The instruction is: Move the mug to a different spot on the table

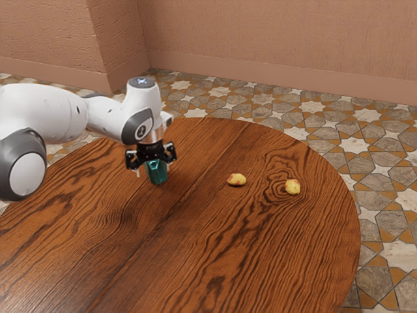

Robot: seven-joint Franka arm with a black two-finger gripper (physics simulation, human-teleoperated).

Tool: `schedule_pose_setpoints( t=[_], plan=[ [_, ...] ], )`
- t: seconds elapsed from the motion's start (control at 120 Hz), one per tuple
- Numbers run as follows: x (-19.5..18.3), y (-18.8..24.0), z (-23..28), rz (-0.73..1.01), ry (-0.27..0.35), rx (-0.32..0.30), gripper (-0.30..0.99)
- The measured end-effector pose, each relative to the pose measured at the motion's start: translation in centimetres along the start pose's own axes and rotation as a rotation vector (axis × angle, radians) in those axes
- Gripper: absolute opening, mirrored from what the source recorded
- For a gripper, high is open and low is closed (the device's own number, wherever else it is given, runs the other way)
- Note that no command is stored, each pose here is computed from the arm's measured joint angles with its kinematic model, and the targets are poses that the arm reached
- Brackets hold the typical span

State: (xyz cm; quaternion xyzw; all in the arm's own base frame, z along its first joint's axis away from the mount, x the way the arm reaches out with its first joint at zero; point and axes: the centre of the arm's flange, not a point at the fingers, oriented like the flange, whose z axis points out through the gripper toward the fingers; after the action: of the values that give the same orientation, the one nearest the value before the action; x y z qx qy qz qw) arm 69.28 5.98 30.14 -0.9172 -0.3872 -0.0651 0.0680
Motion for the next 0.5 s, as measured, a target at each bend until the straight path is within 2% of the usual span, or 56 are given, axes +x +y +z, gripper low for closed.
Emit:
schedule_pose_setpoints(
  t=[0.5],
  plan=[
    [0.3, 0.3, 1.5, 0.019, 0.011, -0.007, 0.68]
  ],
)
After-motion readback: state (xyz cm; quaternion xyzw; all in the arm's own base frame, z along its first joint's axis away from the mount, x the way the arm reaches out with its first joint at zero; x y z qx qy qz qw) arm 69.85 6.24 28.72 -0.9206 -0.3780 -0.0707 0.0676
